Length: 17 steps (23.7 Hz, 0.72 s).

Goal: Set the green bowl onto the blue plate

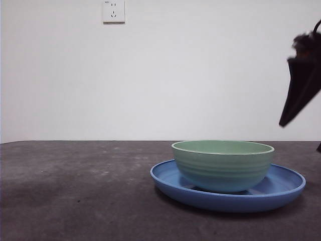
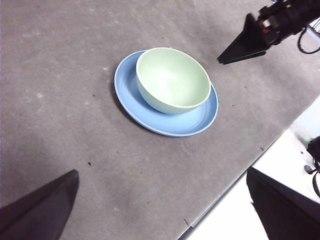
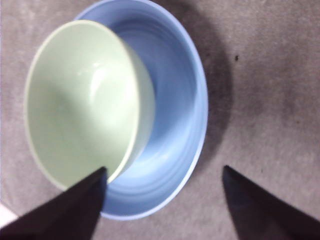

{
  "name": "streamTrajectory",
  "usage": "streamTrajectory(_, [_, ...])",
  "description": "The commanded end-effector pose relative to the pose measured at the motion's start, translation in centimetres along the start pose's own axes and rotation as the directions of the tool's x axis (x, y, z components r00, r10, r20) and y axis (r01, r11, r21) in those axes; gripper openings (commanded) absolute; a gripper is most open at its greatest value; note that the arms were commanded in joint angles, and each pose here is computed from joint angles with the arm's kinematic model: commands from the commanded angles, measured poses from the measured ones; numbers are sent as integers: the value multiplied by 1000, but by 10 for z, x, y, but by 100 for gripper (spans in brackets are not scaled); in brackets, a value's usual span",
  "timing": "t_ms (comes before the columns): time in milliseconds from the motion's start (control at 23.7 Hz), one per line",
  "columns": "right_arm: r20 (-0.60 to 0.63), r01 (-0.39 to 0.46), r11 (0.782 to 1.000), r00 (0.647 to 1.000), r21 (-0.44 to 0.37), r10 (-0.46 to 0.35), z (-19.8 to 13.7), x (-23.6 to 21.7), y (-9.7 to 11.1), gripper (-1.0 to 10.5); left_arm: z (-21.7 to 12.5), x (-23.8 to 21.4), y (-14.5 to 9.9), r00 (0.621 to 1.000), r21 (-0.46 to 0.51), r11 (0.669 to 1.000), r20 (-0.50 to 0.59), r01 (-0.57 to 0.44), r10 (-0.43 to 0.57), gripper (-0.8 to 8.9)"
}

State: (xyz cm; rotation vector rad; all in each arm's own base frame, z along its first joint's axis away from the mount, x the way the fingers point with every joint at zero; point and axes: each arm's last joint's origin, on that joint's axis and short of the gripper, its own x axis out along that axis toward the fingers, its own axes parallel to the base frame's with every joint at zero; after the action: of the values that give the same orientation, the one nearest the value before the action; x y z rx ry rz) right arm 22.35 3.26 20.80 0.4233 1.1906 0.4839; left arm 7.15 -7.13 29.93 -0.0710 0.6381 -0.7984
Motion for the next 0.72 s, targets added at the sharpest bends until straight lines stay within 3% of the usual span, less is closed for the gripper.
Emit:
streamTrajectory(42, [-6, 2, 1000, 1000, -5, -2, 7, 7, -4, 284, 2, 0, -1, 1000, 10, 1000, 9, 8, -8, 594])
streamTrajectory(464, [-66, 4, 999, 998, 33, -1, 18, 45, -27, 216, 2, 0, -1, 1000, 3, 1000, 9, 8, -8, 594])
streamTrajectory(717, [-82, -45, 998, 995, 40, 48, 21, 58, -33, 132, 2, 0, -1, 1000, 2, 1000, 9, 8, -8, 594])
